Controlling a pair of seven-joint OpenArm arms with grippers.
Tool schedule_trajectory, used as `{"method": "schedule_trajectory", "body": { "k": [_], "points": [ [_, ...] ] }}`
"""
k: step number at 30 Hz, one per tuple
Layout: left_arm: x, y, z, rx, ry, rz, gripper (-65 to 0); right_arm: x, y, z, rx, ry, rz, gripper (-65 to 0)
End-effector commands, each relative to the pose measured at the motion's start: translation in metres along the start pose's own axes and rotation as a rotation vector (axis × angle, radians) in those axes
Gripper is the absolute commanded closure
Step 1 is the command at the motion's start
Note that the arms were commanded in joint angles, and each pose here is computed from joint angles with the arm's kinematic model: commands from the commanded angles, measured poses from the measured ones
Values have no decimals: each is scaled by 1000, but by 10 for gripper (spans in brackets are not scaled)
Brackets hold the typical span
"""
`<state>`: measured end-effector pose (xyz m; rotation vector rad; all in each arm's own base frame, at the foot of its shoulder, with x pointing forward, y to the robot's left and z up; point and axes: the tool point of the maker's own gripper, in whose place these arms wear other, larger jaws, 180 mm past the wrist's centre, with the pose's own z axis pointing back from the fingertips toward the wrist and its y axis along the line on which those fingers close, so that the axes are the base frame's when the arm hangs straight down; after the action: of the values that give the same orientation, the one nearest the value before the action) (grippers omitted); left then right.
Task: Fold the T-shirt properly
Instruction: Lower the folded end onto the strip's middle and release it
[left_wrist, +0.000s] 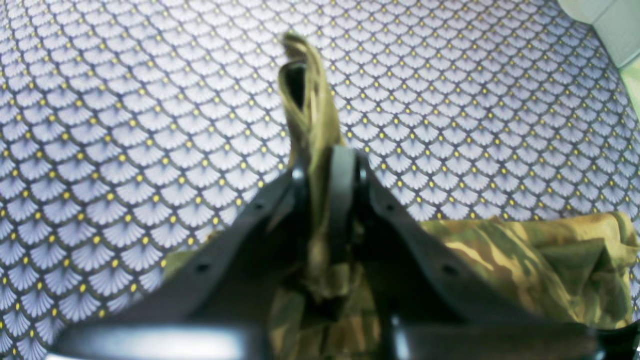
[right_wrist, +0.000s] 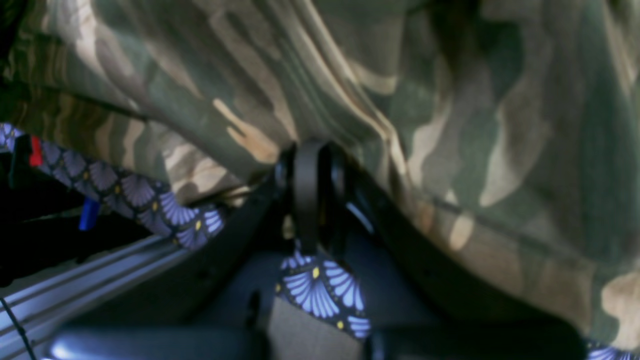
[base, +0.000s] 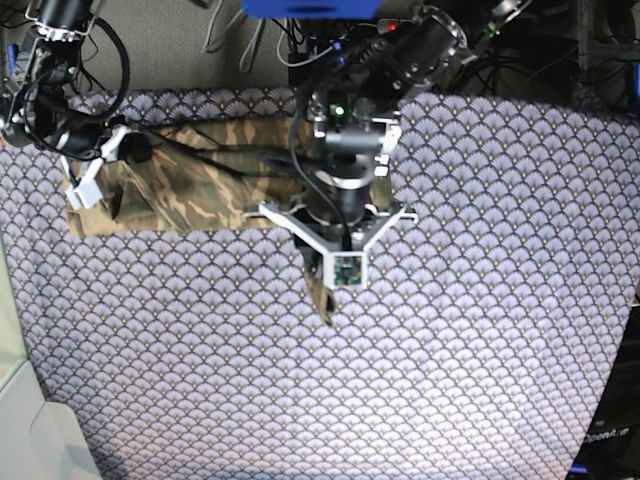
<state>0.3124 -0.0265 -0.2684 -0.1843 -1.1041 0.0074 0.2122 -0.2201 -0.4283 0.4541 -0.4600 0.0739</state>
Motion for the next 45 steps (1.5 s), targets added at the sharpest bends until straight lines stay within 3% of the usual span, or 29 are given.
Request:
{"method": "schedule_trajectory", "body": {
  "k": [1,7,19,28,39,45],
  "points": [
    [11,-8,1,-16,-45,-3,-5,-2,-5,2,-27,26,12,-23],
    [-66,-67,-3,-160,142,-172,-5,-2,-5,2,-27,26,12,-23],
    [-77,-76,-4,-169,184,-155,-17,-3,-5,2,-27,28,11,-23],
    [-92,-96,4,-259,292,-56,-203,-3,-6,2,-27,29,11,-23],
    [-42,-107,22,-366,144,72,-213,-4,-6,2,-27,31,11,-23],
    [-22,-93,24,-358,80,88,-213,-4,-6,2,-27,32,10,-23]
  ]
}}
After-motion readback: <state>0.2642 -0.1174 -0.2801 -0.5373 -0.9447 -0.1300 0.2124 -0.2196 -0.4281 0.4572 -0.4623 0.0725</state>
